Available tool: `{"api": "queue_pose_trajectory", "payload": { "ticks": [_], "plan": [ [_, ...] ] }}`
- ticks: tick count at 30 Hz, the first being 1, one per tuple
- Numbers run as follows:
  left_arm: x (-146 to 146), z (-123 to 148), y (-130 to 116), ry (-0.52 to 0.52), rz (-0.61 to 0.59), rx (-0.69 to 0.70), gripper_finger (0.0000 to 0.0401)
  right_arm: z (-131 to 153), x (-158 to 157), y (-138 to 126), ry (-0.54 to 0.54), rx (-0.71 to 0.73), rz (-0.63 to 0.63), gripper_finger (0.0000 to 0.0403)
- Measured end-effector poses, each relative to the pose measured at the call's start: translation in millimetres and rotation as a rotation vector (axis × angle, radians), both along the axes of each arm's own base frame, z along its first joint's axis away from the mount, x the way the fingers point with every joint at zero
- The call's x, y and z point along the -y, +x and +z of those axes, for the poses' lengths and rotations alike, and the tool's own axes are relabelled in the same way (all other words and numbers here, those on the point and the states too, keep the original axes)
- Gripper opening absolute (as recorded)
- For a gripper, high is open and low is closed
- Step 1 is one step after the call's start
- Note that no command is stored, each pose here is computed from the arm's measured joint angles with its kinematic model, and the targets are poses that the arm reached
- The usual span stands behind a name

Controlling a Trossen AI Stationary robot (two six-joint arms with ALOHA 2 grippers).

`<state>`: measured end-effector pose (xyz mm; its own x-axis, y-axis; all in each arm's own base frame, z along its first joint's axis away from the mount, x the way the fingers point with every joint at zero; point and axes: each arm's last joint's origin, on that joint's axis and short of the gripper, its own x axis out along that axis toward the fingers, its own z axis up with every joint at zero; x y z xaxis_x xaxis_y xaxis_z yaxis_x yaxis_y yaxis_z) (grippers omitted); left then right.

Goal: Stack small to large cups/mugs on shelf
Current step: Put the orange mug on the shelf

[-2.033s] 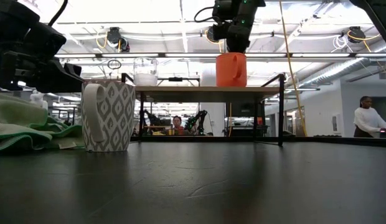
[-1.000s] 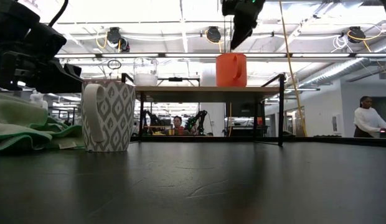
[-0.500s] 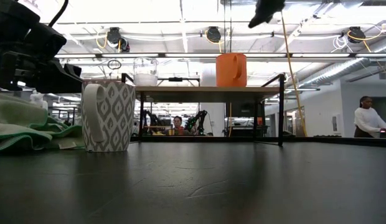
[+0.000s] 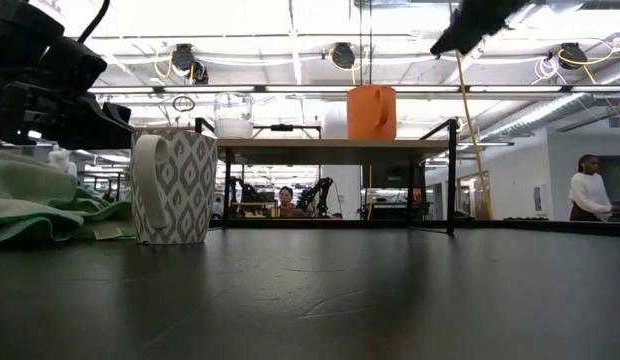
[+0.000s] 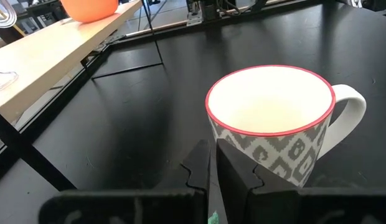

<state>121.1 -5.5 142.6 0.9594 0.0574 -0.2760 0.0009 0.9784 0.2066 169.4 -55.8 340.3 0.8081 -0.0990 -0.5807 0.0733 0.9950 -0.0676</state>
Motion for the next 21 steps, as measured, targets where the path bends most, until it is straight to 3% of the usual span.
{"api": "queue_pose_trajectory", "payload": {
  "ticks": [10,21],
  "plan": [
    [-0.9,11.0,2.4,-0.022,0.044,0.076,0.0031,-58.1,-8.8,-10.5,0.019,-0.017,0.017,0.0],
    [-2.5,93.5,5.9,-0.128,0.127,0.179,0.003,-80.6,-11.5,-18.5,0.034,-0.045,0.017,0.0]
  ]
}}
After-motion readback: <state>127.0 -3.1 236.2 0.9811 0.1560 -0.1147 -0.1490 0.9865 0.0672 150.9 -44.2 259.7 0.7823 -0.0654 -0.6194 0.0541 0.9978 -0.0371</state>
